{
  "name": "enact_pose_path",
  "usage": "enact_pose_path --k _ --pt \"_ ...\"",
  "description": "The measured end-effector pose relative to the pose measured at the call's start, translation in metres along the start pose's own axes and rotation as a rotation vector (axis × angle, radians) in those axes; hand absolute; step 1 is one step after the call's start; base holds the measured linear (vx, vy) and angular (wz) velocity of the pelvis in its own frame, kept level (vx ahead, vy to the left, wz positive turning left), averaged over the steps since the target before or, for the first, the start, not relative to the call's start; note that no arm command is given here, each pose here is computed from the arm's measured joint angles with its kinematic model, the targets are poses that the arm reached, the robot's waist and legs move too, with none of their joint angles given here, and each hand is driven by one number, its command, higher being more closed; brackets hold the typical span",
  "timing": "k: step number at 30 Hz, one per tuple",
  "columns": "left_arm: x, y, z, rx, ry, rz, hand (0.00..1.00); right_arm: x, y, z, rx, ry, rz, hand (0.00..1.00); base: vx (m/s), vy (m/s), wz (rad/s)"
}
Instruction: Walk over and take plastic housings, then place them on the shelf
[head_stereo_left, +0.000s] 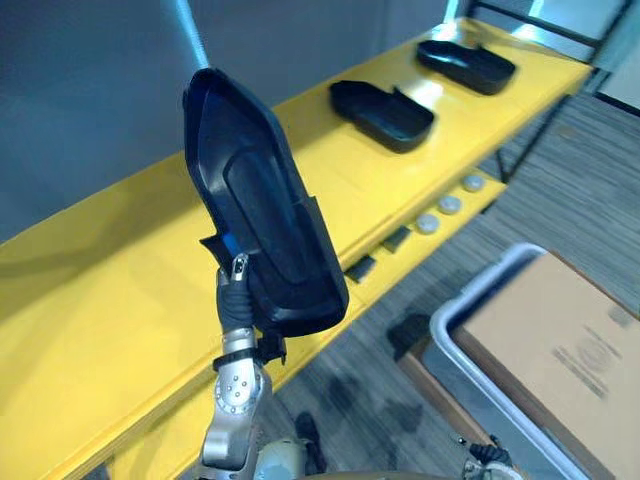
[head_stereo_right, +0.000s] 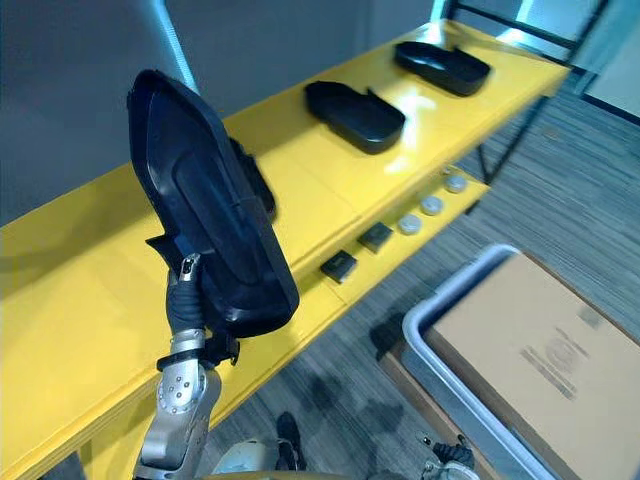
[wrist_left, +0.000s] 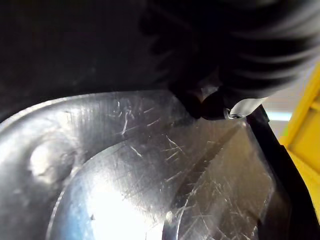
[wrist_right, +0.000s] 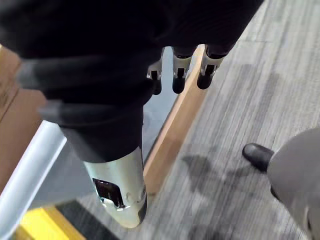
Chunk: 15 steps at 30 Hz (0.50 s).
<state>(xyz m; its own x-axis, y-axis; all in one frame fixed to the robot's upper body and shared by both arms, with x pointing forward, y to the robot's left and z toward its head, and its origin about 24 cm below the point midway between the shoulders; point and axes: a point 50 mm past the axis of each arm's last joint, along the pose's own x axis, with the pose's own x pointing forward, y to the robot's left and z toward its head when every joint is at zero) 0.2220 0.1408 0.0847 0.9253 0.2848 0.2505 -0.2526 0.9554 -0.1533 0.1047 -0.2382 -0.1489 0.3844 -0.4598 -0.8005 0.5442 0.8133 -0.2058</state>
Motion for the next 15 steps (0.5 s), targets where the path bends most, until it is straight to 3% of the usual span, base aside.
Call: enact_pose_path --k 5,9,15 --pt "-0.001 -0.009 0.000 -0.012 0.000 -0.025 1.00 -0.002 0.002 -0.004 -0.010 0.008 0.007 0.00 0.16 0.033 0.98" --pt "-0.003 -0.025 0.003 -0.019 -0.018 -0.096 1.00 -0.014 -0.001 -0.033 0.007 0.063 0.000 0.00 0.09 -0.105 1.14" --pt "-0.006 -0.025 0.004 -0.026 -0.020 -0.098 1.00 -0.013 0.002 -0.020 0.019 0.009 0.010 0.00 0.08 -0.163 0.16"
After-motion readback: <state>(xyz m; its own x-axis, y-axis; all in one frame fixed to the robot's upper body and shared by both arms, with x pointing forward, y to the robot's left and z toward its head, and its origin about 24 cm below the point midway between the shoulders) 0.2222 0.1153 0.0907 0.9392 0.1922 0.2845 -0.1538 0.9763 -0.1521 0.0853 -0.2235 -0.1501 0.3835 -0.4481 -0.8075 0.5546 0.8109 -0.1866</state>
